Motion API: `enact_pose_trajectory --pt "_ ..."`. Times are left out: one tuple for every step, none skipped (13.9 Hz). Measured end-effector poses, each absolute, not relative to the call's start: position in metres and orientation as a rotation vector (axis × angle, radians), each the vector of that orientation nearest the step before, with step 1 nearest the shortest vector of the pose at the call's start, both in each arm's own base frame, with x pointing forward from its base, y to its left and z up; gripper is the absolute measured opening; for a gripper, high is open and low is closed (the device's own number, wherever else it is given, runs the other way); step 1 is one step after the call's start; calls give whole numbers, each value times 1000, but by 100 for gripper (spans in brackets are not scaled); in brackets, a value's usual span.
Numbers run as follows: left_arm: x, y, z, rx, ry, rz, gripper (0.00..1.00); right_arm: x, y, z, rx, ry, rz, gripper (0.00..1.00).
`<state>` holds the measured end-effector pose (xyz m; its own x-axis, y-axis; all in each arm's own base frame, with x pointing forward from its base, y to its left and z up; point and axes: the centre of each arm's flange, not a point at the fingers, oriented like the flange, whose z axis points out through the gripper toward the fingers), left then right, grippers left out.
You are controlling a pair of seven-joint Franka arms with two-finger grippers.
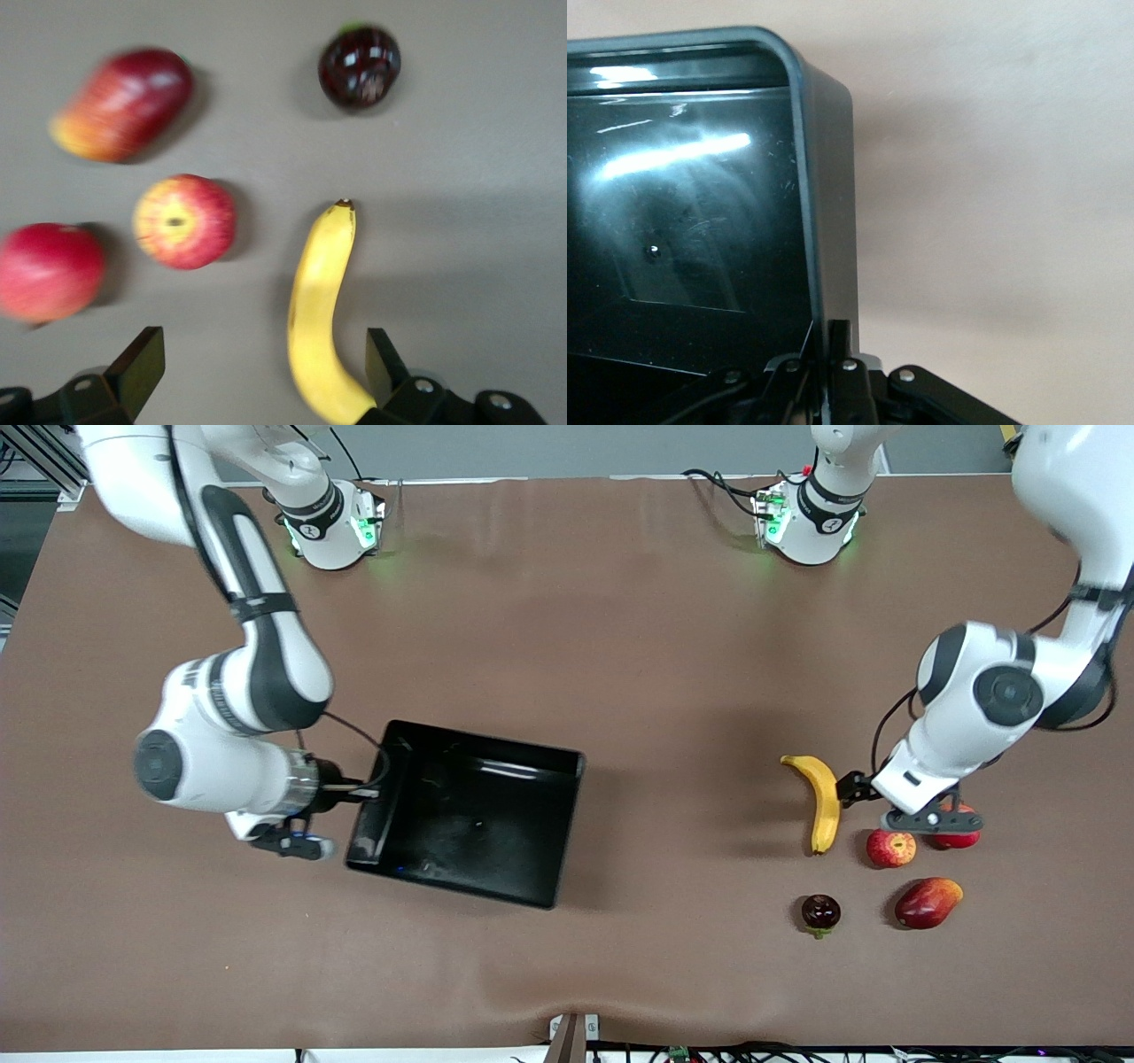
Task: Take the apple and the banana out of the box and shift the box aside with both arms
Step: 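Slide the box with the right gripper while the left gripper withdraws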
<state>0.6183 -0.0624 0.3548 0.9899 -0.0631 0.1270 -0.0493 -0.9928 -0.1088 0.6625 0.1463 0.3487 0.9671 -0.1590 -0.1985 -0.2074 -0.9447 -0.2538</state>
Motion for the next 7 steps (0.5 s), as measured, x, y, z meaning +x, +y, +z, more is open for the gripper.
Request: enact_pose_trajectory --pt "616 -63 381 -2989 72 -201 100 664 128 349 -2839 261 248 5" --pt "615 -62 406 -2956 54 -192 100 666 109 349 -2836 250 241 5" --pt "616 -60 429 -2931 32 -174 100 666 89 349 -2839 238 235 5" --pt "618 -59 450 -2913 10 -144 100 665 66 348 -2849 215 233 5" --pt "619 -59 469 -2904 -12 -110 100 664 42 349 -2868 179 236 5" --pt "619 -59 485 -2906 -35 -78 100 662 21 351 -2888 150 242 5" --pt "618 -59 499 -2921 -63 -49 100 660 3 352 -2909 131 248 5"
